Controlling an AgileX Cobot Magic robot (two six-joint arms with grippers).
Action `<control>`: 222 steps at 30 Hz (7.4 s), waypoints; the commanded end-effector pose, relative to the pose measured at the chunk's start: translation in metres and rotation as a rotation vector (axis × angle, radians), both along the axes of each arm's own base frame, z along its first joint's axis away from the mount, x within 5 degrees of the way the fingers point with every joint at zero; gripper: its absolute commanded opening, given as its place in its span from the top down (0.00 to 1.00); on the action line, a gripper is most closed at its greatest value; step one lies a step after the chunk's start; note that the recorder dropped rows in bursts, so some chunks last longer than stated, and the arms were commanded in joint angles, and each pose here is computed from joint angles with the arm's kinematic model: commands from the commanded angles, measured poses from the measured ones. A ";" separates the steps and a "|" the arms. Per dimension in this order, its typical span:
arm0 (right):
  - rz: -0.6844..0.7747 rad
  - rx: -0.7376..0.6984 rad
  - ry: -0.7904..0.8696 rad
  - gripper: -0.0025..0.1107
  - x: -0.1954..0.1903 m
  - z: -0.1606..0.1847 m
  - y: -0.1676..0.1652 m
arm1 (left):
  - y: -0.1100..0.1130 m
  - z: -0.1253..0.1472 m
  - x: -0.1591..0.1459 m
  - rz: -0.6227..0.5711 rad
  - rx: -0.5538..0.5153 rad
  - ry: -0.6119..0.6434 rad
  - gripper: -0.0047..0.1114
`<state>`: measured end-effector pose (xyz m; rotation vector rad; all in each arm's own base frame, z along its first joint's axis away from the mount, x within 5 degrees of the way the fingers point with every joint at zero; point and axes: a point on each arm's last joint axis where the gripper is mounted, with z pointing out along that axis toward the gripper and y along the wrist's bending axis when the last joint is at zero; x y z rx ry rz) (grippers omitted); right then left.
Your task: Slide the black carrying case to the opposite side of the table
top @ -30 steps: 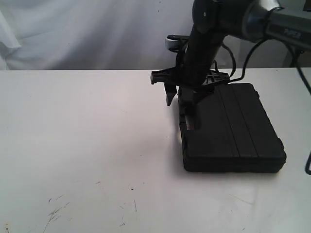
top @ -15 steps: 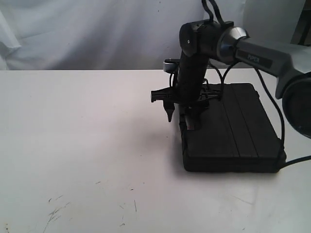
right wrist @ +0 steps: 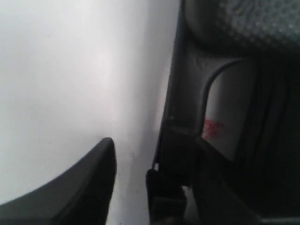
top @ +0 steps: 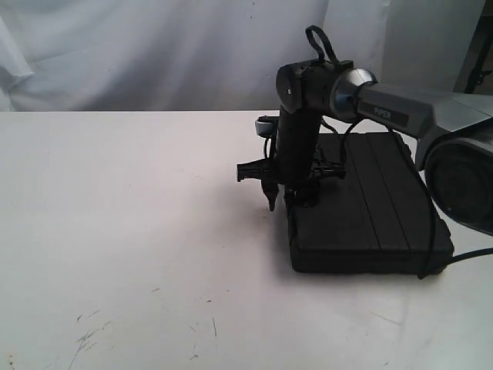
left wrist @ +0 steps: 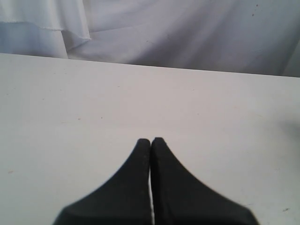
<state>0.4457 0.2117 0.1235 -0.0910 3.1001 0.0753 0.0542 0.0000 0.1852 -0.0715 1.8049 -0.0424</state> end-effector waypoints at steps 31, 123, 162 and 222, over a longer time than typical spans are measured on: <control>-0.113 0.118 -0.080 0.98 -0.012 0.012 0.052 | 0.000 0.000 0.000 0.000 -0.006 -0.011 0.96; -0.146 0.454 -0.386 0.74 -0.019 0.102 0.132 | 0.000 0.000 0.000 0.000 -0.006 -0.011 0.96; -0.125 0.043 -1.032 0.98 -0.190 0.168 -0.208 | 0.000 0.000 0.000 0.000 -0.006 -0.011 0.96; -0.189 0.139 -1.286 0.98 -0.392 0.061 -0.208 | -0.005 0.153 -0.003 -0.048 -0.615 -0.420 0.96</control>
